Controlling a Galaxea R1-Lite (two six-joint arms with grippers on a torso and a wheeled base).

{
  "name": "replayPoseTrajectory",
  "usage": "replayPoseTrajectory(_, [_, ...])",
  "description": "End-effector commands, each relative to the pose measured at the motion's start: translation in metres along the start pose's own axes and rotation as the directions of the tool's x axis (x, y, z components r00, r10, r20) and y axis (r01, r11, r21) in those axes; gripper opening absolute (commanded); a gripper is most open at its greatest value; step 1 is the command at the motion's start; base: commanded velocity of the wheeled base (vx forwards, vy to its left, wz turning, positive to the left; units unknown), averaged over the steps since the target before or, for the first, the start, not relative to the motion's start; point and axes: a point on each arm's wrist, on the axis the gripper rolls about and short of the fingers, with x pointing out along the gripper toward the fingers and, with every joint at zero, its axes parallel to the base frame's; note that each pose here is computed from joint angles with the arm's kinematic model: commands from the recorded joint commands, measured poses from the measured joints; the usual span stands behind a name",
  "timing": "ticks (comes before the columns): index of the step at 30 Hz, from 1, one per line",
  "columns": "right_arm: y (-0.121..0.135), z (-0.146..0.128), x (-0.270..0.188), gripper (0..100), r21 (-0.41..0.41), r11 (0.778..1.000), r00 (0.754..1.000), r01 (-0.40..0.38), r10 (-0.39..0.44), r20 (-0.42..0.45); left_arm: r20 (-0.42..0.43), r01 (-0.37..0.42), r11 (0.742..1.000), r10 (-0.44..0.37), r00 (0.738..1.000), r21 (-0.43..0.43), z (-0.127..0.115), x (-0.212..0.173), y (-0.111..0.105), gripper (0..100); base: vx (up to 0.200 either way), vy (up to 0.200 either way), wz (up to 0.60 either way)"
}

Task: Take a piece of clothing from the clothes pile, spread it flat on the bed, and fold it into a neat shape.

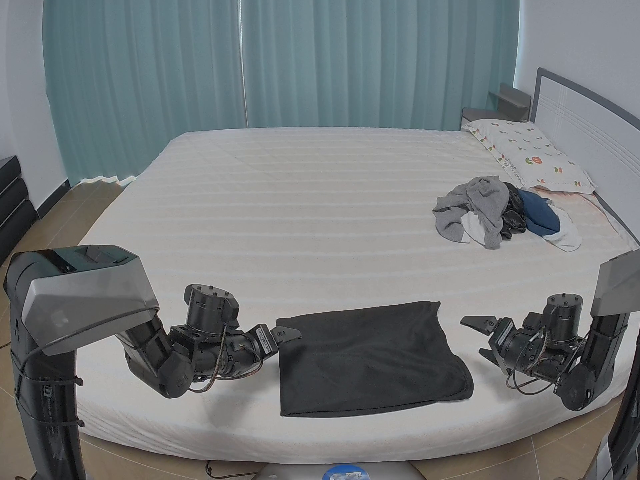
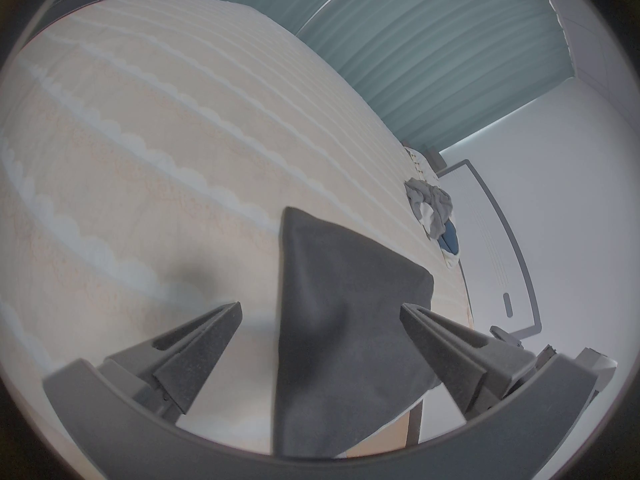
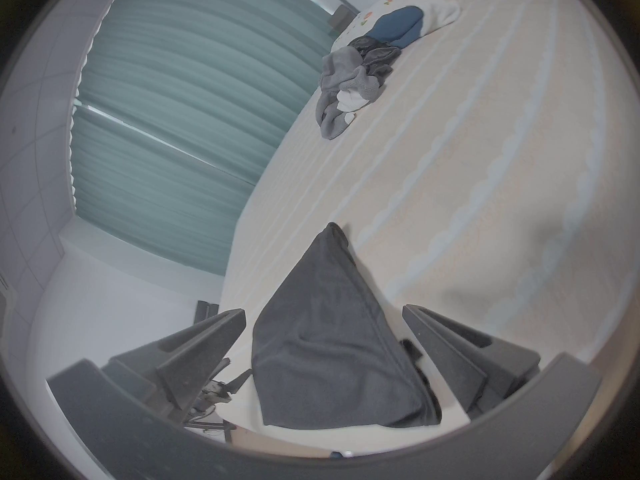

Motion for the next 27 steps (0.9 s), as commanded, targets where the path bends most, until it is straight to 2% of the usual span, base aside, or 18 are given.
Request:
replayPoseTrajectory(1, [-0.012,-0.010,-0.008,100,0.039,0.998,0.998,0.050,-0.049,-0.035,-0.001,0.020,1.000,-0.020,1.000,0.017,-0.002,0.001,-0.007,100,0.000,0.000,0.00])
replayPoseTrajectory(8, [-0.014,-0.008,-0.008,100,0.046,0.997,0.998,0.055,-0.054,-0.029,0.035,0.021,0.999,-0.020,0.999,-0.026,0.004,0.003,-0.012,100,0.000,0.000,0.00])
replayPoseTrajectory(11, [-0.014,-0.008,-0.009,100,0.049,0.997,0.998,0.056,-0.054,-0.028,0.062,0.022,0.999,-0.020,0.998,-0.041,0.007,0.004,-0.016,100,0.000,-0.200,0.00])
replayPoseTrajectory(20, [-0.015,-0.004,-0.011,100,0.057,0.997,0.998,0.059,-0.058,-0.011,0.069,0.014,0.999,-0.011,0.998,-0.046,0.008,0.001,-0.013,100,0.000,-0.200,0.00])
replayPoseTrajectory(27, [-0.018,-0.005,-0.011,100,0.063,0.996,0.997,0.071,-0.070,-0.017,0.093,-0.027,0.998,0.033,0.995,-0.062,0.018,-0.006,-0.005,100,0.000,0.000,0.00])
